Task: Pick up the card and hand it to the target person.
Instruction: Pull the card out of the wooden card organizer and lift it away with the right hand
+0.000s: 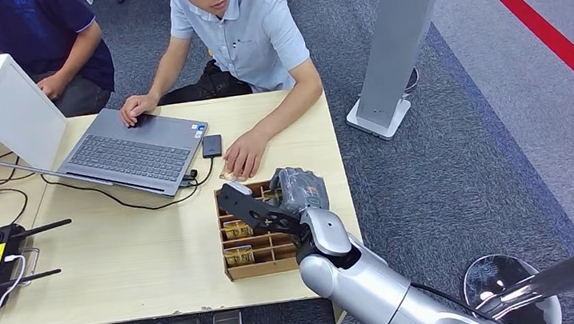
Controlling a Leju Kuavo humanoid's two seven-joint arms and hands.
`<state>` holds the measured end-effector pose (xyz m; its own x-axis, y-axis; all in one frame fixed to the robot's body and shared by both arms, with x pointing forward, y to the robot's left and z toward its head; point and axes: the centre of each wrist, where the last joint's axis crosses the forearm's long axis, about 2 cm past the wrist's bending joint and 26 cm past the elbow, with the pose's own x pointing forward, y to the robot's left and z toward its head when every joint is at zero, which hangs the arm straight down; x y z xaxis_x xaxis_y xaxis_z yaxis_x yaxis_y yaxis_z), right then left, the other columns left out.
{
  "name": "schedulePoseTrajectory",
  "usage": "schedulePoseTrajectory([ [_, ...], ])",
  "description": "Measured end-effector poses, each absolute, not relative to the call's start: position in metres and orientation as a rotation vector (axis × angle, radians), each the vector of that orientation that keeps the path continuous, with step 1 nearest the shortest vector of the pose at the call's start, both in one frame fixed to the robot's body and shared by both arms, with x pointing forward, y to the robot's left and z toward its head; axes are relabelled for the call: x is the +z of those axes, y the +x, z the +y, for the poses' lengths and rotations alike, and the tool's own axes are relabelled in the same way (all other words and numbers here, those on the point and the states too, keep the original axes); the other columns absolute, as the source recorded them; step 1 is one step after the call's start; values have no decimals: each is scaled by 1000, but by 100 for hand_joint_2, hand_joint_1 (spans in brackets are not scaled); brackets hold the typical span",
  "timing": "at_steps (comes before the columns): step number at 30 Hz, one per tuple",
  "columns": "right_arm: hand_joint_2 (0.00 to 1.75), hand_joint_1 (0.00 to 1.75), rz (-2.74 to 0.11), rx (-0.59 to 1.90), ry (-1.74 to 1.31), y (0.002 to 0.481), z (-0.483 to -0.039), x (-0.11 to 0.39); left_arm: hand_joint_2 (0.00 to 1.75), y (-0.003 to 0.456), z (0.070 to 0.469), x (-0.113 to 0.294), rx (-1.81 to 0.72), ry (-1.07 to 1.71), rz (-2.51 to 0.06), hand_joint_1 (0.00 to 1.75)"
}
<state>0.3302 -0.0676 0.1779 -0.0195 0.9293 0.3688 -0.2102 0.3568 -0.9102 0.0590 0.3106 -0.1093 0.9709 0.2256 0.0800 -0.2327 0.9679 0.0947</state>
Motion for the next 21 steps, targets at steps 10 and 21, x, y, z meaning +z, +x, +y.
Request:
schedulePoseTrajectory([
  [10, 175, 80, -1240, 1070, -753, 328, -68, 174, 0, 59, 311, -109, 231, 104, -67, 0],
  [21, 175, 120, -1215, 1087, -758, 325, -69, 168, 0, 59, 311, -109, 227, 102, -68, 0],
])
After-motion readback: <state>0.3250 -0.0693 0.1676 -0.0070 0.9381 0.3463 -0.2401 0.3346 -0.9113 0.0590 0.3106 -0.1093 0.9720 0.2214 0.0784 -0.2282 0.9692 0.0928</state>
